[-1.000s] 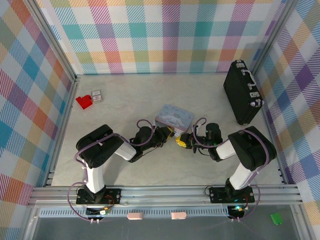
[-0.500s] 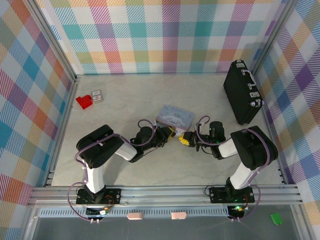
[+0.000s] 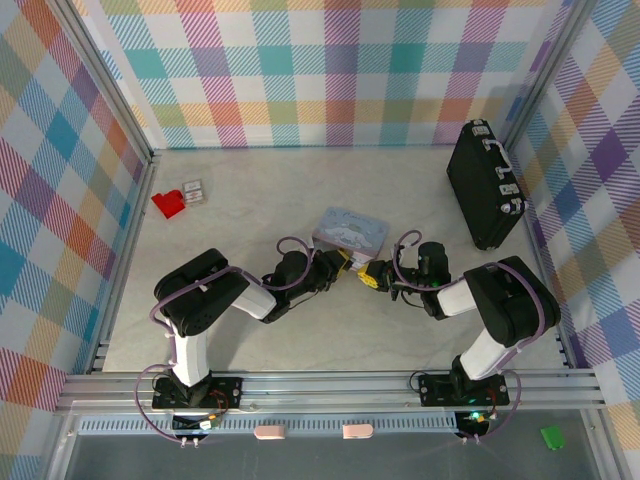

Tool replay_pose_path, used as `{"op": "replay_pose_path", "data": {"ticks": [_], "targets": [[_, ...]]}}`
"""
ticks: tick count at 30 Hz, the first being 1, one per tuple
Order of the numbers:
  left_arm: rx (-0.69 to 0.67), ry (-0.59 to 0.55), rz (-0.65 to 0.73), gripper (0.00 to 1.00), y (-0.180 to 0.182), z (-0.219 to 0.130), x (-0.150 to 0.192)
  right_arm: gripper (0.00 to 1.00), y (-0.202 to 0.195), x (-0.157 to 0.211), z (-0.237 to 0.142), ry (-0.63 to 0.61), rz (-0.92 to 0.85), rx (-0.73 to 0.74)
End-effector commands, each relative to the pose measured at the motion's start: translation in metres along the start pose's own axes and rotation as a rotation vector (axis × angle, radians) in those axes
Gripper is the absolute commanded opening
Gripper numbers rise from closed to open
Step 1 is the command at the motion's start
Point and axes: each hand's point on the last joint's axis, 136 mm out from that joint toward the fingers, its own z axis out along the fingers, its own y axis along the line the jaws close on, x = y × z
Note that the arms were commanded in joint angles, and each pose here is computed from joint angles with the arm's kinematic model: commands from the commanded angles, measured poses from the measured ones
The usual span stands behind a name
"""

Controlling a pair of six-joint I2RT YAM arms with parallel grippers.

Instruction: Unlock the padlock with the key

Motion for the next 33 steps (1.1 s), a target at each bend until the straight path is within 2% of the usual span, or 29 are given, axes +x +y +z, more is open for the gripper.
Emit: {"op": "replay_pose_path", "data": {"ticks": [1, 14, 22, 33], "targets": [[0.148, 0.249, 0.03, 0.0, -0.048, 0.001, 0.071, 0.0, 0.035, -0.001, 0.011, 0.01, -0.108, -0.078], [0.157, 0.268, 0.029, 0.0, -0.05, 0.005, 0.081, 0.0, 0.039, 0.004, 0.017, 0.022, -0.128, -0.085], [0.156, 0.281, 0.032, 0.0, -0.05, 0.002, 0.086, 0.0, 0.019, -0.03, 0.004, -0.047, -0.097, -0.06], [0.165, 0.325, 0.042, 0.0, -0.054, 0.006, 0.101, 0.0, 0.022, -0.032, 0.005, -0.051, -0.123, -0.038]]}}
